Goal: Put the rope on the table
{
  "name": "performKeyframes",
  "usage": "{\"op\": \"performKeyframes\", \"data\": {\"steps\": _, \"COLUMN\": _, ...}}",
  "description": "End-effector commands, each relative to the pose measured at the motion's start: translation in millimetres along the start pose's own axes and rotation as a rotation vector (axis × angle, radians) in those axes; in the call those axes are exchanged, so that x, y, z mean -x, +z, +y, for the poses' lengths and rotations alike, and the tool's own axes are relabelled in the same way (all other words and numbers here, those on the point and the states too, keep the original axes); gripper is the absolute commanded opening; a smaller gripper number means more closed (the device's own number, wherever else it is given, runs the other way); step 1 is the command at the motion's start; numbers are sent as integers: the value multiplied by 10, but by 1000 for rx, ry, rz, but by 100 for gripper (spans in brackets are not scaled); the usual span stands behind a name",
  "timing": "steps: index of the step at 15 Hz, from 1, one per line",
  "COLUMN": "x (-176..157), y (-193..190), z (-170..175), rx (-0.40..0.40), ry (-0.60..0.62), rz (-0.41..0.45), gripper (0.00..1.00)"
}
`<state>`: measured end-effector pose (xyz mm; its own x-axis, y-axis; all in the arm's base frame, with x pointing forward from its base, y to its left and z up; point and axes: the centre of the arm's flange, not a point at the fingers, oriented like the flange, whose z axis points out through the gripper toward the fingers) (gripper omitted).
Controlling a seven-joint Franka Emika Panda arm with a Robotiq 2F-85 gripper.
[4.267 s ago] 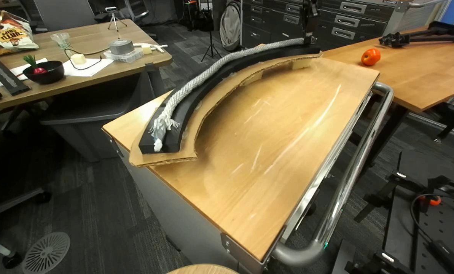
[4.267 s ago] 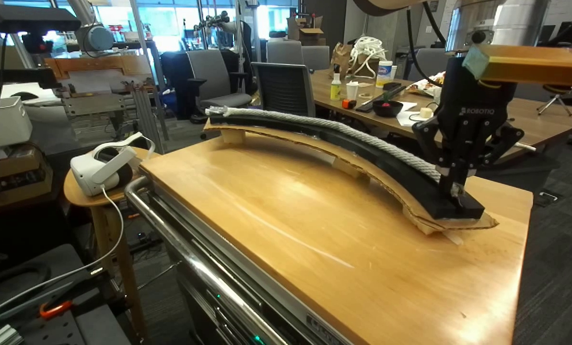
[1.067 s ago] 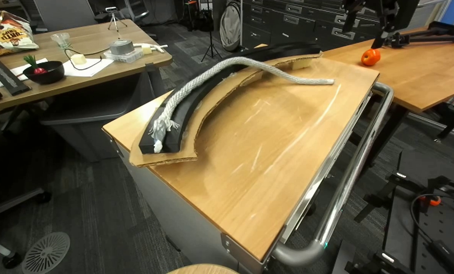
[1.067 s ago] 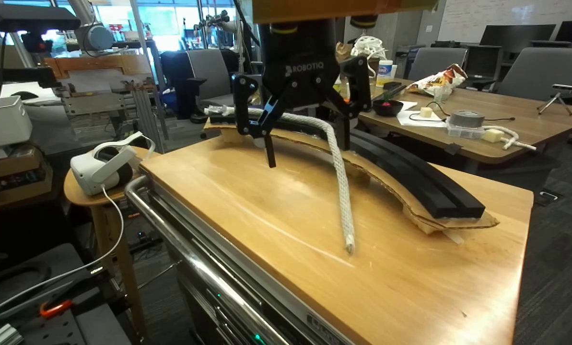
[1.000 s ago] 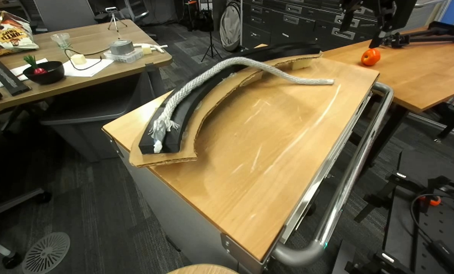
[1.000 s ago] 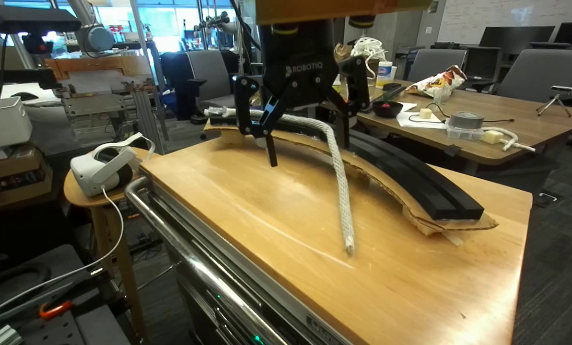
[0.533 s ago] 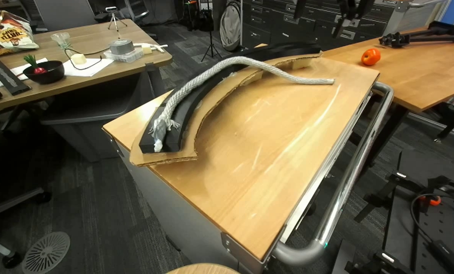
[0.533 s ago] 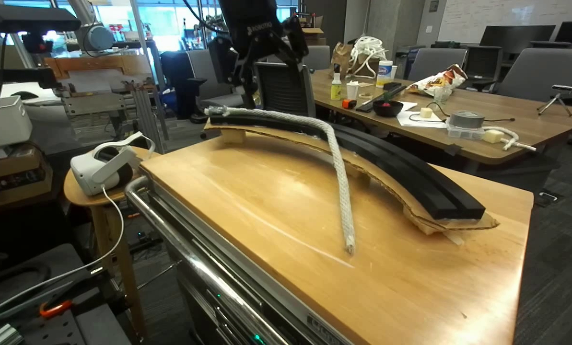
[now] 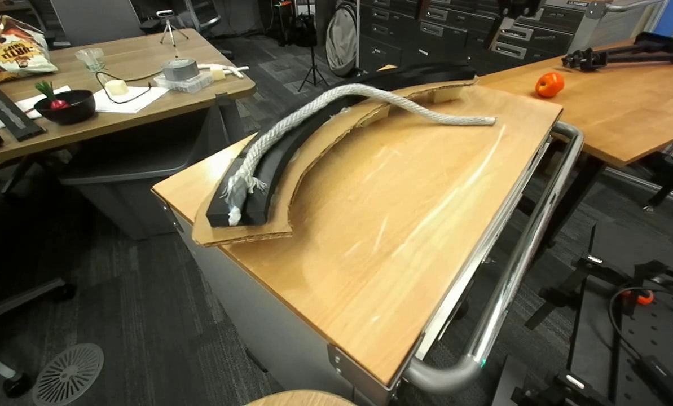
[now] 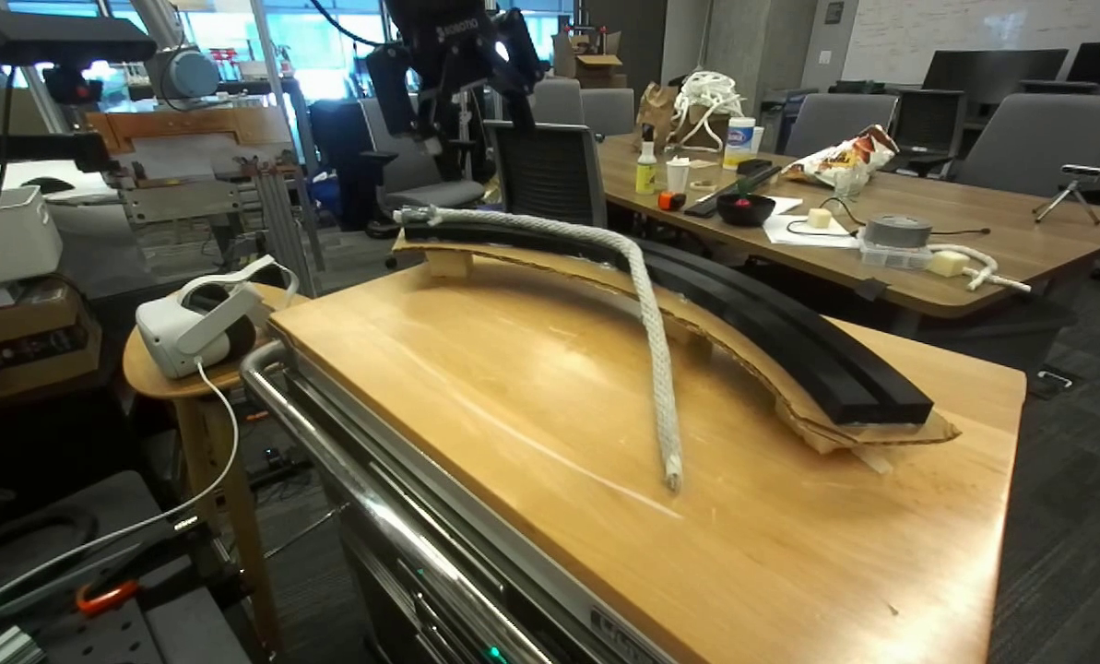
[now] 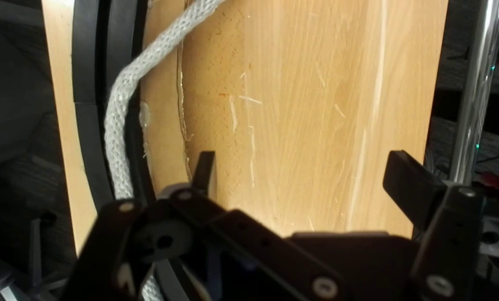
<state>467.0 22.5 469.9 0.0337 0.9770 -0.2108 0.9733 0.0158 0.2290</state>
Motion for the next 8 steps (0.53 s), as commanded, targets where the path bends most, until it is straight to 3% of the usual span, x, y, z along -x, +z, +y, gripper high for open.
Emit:
{"op": "performKeyframes", "data": {"steps": 1, "x": 0, "y": 2, "z": -2, "rx": -1, "ry": -1, "rz": 0, "gripper": 100}}
{"op": "performKeyframes", "data": {"steps": 6, "x": -60, "y": 249, "z": 361, "rx": -66, "ry": -43, "rz": -11, "gripper": 100}}
{"op": "performKeyframes", "data": {"steps": 8, "x": -186, "y": 319, "z": 611, "rx": -54, "ry": -82, "rz": -28, "gripper": 100}}
